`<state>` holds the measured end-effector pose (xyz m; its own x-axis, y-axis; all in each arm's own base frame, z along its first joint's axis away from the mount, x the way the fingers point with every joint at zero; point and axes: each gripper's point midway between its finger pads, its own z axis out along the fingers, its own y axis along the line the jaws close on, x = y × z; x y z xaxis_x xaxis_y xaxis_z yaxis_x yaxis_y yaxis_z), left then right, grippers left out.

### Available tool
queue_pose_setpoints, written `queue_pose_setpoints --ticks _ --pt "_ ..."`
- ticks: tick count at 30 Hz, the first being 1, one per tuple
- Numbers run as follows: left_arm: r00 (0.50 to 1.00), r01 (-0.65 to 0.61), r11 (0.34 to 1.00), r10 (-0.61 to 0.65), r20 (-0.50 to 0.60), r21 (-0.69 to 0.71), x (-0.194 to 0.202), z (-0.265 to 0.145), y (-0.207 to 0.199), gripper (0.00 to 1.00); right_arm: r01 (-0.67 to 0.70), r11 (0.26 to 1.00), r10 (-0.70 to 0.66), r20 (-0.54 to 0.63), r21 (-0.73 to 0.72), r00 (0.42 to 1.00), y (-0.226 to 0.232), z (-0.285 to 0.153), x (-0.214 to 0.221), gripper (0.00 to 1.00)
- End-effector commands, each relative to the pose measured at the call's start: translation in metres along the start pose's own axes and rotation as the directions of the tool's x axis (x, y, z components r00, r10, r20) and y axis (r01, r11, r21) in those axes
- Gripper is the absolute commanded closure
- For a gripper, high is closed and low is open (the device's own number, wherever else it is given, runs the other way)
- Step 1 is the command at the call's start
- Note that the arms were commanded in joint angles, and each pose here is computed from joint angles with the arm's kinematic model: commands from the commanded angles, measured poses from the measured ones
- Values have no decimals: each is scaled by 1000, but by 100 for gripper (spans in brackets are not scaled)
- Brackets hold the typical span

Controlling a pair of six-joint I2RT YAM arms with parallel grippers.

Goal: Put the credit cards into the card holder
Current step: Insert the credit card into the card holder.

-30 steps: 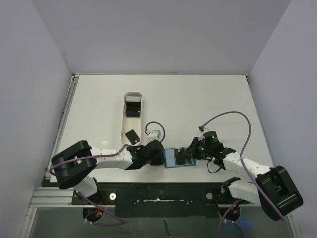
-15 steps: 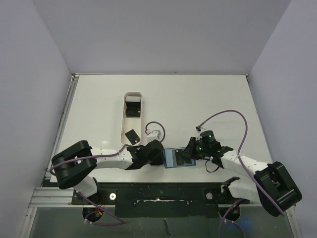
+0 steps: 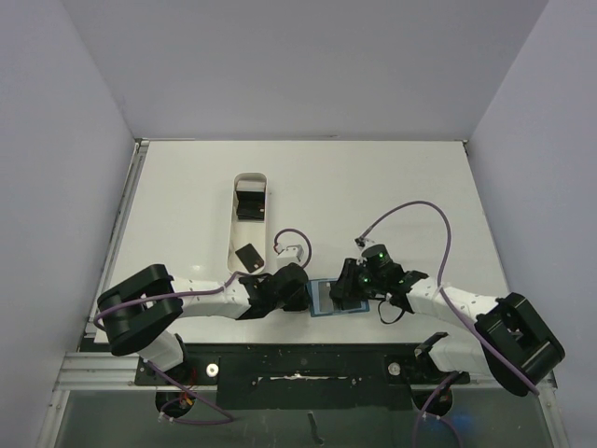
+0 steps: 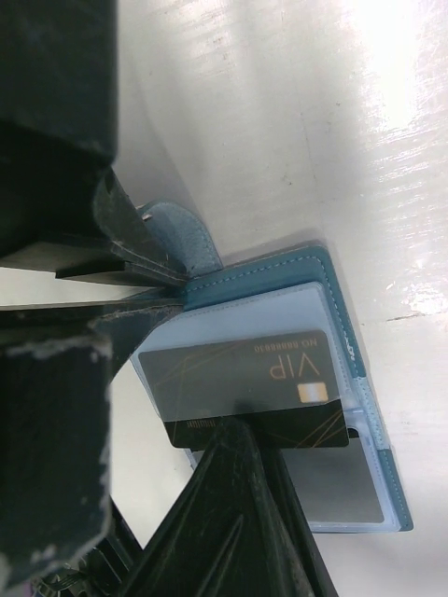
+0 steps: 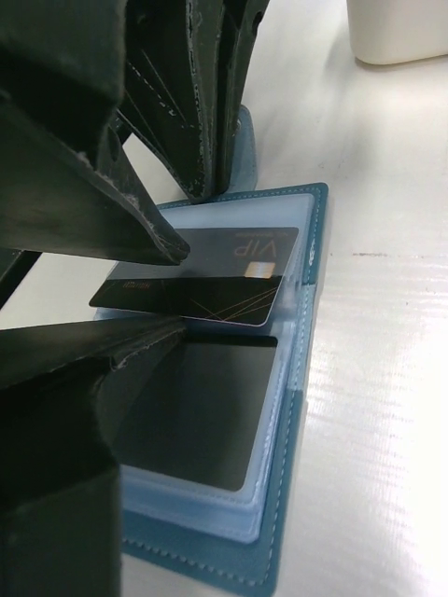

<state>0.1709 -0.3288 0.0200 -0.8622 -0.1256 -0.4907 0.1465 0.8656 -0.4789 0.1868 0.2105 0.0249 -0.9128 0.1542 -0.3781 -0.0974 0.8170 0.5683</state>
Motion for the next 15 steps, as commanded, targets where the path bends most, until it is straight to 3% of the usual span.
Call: queue_pose_setpoints --ticks 1,15 --pt "1000 -22 1000 22 -16 16 3 3 -6 89 38 999 -38 3 14 999 10 4 -7 70" --pt "1000 -22 999 21 23 46 -7 2 -14 89 168 983 -171 -35 -72 985 23 9 0 64"
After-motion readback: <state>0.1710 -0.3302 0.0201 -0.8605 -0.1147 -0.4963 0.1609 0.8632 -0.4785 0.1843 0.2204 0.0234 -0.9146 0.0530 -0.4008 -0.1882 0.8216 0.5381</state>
